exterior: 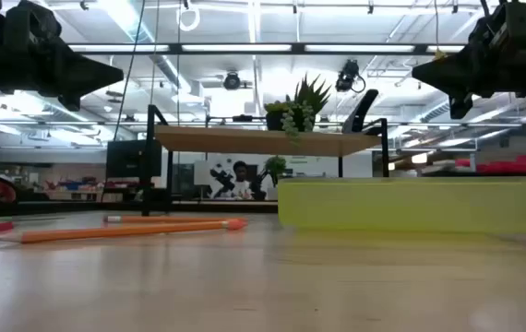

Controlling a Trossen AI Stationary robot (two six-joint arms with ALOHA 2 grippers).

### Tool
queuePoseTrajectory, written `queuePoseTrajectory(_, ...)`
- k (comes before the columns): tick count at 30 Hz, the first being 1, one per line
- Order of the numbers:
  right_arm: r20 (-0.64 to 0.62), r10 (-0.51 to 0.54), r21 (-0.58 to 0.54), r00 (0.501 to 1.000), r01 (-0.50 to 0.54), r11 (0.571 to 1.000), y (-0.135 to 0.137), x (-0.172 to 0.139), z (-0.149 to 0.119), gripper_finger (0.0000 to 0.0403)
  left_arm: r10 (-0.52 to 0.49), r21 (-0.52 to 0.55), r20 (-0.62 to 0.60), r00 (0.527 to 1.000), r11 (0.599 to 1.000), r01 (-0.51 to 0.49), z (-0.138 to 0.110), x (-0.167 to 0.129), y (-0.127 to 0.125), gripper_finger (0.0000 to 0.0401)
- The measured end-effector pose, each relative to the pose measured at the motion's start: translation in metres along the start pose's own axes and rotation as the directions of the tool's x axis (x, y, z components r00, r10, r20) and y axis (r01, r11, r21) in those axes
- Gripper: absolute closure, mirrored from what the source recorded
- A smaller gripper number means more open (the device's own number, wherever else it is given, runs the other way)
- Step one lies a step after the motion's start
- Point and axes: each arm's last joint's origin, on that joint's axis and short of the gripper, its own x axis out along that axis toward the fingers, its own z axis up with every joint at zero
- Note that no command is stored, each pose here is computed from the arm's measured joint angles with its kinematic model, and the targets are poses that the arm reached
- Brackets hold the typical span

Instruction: Pack school essentials

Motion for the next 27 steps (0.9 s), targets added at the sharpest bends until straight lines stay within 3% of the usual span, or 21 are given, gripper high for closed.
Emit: queuePoseTrajectory(27,0.000,0.000,0.000,1.000,0.000,1.000,0.0000,0.0000,0.0000,0.0380,0.000,0.000,0.000,1.000,1.000,0.000,0.0001,0.0000,0.0000,0.0364)
